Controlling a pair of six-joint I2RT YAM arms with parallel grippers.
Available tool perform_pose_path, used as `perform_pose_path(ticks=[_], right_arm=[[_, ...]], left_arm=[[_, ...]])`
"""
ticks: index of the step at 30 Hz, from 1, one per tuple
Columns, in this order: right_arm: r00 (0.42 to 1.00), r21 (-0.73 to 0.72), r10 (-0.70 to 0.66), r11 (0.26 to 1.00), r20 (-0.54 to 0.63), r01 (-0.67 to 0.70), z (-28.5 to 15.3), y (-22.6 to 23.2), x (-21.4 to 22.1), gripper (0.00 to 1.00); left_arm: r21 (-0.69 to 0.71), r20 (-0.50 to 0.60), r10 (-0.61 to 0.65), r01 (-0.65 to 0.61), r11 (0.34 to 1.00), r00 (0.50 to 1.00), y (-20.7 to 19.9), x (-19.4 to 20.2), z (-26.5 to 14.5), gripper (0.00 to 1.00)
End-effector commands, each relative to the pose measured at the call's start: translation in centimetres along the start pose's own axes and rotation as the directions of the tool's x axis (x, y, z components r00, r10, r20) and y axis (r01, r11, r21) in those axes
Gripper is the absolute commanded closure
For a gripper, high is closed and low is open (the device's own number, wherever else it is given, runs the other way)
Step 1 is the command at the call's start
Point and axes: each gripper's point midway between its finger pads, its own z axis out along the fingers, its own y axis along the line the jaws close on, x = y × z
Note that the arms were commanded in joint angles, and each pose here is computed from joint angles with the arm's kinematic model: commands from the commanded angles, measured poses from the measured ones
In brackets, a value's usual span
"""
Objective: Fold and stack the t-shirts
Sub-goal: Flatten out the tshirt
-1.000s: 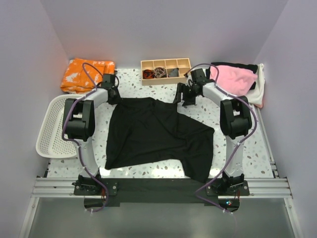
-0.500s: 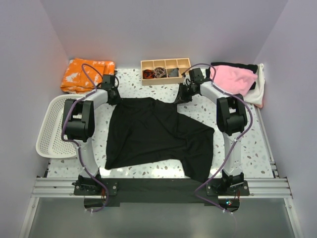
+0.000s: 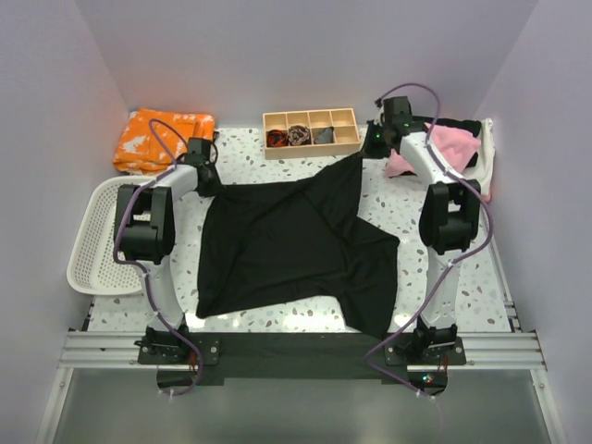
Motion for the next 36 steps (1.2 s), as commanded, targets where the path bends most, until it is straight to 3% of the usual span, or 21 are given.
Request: perform_pose_path(ticks=[1, 9, 18, 20, 25, 26, 30, 36], right_arm=[[0.984, 0.130, -0.070, 0.990, 0.163, 0.049, -5.3, -1.5, -6.5, 0.97], [0.974, 0.274, -0.122, 0.960, 0.192, 0.066, -5.0, -5.9, -9.8, 0.93], [0.971, 0.161, -0.129, 0.982, 0.203, 0.097, -3.2, -5.0, -11.4, 0.90], [0.972, 0.155, -0.131, 0.983, 0.194, 0.101, -3.0, -5.0, -11.1, 0.90], [0.977, 0.109, -0.117, 0.989, 0.177, 0.099, -2.7, -4.4, -10.3, 0.91], [0.978, 0.088, -0.116, 0.991, 0.174, 0.102, -2.6, -4.0, -10.1, 0.91], [0.982, 0.079, -0.104, 0.993, 0.155, 0.093, -2.1, -4.0, -9.4, 0.91], [0.984, 0.080, -0.095, 0.993, 0.150, 0.084, -1.9, -4.2, -9.1, 0.91]], left_arm=[[-0.019, 0.034, -0.001, 0.002, 1.000, 0.999, 1.1, -2.6, -1.3, 0.94], [-0.016, 0.072, -0.002, 0.003, 1.000, 0.997, 1.3, -5.2, -1.9, 0.94], [0.015, 0.045, 0.002, -0.003, 1.000, 0.999, 0.7, -6.0, -0.3, 0.92], [0.006, 0.067, 0.002, -0.002, 1.000, 0.998, 0.7, -6.9, -0.9, 0.85], [0.089, 0.086, -0.001, -0.007, 0.996, 0.996, -0.5, -7.5, -1.9, 0.79], [0.107, 0.090, -0.003, -0.007, 0.994, 0.996, -0.8, -7.6, -2.1, 0.70], [0.173, 0.102, -0.005, -0.013, 0.985, 0.995, -1.8, -7.2, -2.7, 0.48], [0.189, 0.050, -0.023, 0.014, 0.982, 0.998, -1.6, -5.0, -2.8, 0.45]])
